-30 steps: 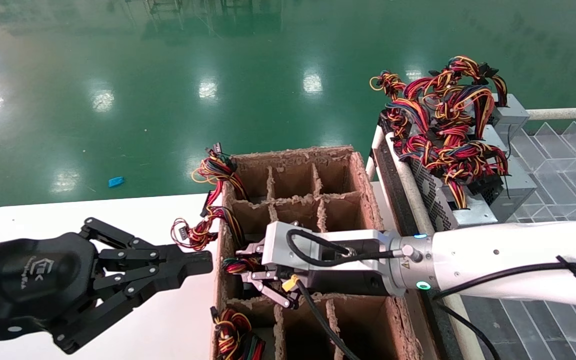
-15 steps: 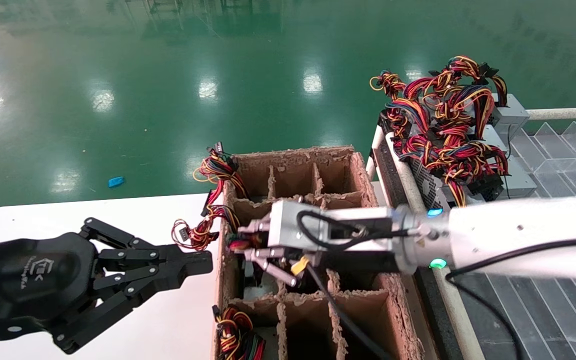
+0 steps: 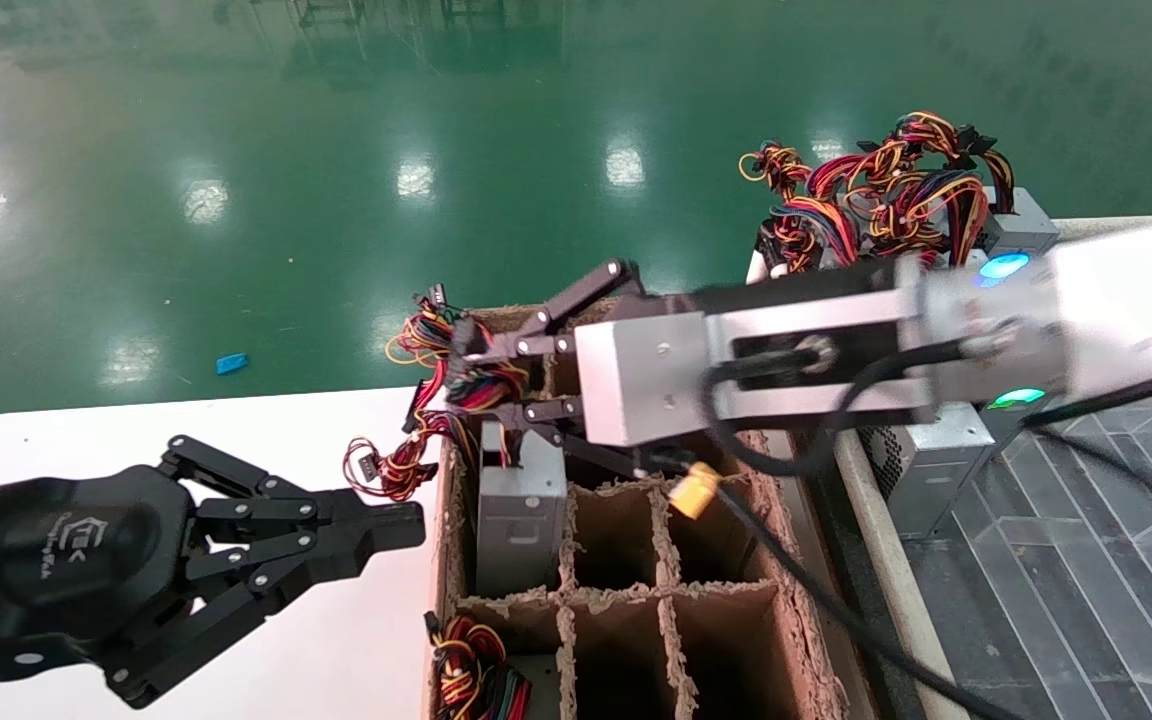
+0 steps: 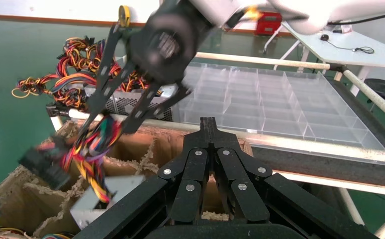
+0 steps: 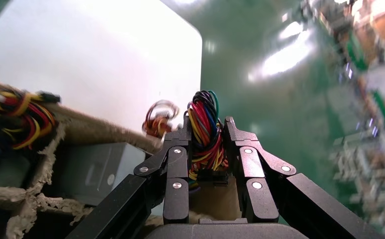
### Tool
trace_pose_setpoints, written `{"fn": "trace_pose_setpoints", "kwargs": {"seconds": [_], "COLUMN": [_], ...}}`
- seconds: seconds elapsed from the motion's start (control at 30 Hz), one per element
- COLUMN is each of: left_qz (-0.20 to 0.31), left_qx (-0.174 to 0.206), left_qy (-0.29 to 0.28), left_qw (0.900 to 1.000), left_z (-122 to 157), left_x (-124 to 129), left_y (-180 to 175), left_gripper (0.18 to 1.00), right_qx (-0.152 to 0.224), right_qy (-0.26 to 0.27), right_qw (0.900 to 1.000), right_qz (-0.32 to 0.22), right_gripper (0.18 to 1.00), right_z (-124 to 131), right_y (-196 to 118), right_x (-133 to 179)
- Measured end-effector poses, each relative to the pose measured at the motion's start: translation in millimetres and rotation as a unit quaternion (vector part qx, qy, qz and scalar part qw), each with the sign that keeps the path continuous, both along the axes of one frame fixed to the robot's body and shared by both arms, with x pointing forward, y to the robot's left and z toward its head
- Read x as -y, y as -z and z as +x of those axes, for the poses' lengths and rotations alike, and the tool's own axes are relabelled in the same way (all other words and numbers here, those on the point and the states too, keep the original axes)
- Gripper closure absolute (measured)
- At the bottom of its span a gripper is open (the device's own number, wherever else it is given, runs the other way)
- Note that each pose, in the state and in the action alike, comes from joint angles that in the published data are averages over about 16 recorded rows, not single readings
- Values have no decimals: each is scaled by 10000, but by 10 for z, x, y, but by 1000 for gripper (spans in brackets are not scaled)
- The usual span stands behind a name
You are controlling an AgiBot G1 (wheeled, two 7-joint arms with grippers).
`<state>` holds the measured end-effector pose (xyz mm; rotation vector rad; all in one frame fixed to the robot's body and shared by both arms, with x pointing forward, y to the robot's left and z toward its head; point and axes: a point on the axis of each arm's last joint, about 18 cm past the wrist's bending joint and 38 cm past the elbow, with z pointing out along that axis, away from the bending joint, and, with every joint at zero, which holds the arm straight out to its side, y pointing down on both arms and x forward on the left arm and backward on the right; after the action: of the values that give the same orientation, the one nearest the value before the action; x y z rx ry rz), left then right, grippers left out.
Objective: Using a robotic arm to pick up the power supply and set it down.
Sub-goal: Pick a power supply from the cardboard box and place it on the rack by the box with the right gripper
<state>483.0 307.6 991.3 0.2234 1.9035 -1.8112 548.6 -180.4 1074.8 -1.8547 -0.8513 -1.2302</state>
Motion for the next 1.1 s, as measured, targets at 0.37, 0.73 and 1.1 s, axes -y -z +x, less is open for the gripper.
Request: {"fn": "trace_pose_setpoints", "kwargs": {"seconds": [0.37, 0.73, 1.1], "left_qz": [0, 0, 0], "left_qx": [0, 0, 0], "left_qy": [0, 0, 0], "left_qw": [10000, 10000, 10000], "left_z": [0, 0, 0], "left_x": [0, 0, 0], "left_y": [0, 0, 0], "left_gripper": [993, 993, 993], "right_qx": [1277, 2289, 3267], "right_qy": [-576, -152, 954], "right_qw": [9885, 9718, 9396], "right_qz": [-576, -542, -369], "right_gripper": [871, 872, 872], "right_z": [-369, -384, -302], "right_y": [-455, -833, -1299], "right_x": [107, 330, 735]}}
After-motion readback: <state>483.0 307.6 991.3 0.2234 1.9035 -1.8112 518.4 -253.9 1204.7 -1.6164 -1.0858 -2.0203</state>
